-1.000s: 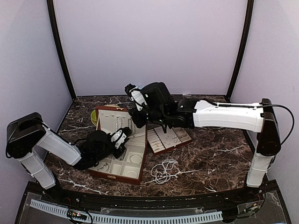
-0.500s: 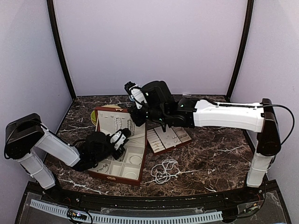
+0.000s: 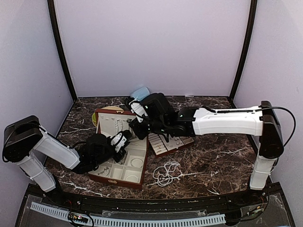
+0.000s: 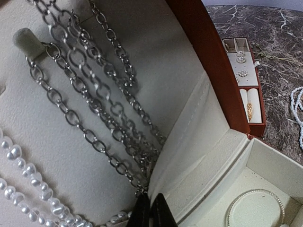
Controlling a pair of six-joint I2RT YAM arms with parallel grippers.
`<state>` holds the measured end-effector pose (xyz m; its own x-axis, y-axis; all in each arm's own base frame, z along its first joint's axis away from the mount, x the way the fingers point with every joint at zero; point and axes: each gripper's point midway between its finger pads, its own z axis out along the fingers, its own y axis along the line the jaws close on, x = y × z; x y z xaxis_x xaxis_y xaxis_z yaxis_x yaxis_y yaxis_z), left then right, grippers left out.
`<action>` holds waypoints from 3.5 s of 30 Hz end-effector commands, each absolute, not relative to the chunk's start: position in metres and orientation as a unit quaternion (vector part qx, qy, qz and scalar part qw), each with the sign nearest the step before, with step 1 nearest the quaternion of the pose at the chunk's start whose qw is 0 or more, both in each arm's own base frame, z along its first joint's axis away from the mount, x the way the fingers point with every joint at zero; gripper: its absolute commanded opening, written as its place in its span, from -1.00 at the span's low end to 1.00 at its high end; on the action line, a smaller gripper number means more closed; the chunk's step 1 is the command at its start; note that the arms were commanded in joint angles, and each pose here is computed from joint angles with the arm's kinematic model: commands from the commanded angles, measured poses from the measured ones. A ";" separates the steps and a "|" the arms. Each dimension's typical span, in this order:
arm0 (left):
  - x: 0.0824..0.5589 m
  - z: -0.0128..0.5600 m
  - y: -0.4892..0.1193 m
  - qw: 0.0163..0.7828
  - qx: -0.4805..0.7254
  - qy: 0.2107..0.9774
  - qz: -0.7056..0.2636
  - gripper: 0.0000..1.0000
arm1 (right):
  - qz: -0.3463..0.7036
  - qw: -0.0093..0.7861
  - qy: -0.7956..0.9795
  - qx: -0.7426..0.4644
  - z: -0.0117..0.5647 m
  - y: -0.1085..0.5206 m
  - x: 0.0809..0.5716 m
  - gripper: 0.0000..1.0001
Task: Organize the mixed jewelry
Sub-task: Adjust the necklace on the necklace hanger.
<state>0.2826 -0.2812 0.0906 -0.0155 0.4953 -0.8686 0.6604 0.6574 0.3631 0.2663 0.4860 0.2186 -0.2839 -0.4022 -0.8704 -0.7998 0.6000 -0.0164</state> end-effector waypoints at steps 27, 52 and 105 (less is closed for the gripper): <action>0.271 0.108 -0.282 0.591 0.399 0.694 -0.103 -0.90 | 0.138 0.388 0.823 -0.390 0.153 0.485 0.292 -0.97; 0.272 0.111 -0.286 0.590 0.387 0.699 -0.117 -0.91 | 0.216 0.350 0.796 -0.444 0.154 0.491 0.256 -0.85; 0.253 0.112 -0.296 0.596 0.431 0.663 -0.136 -1.00 | 0.126 0.297 0.838 -0.440 0.134 0.471 0.287 -0.45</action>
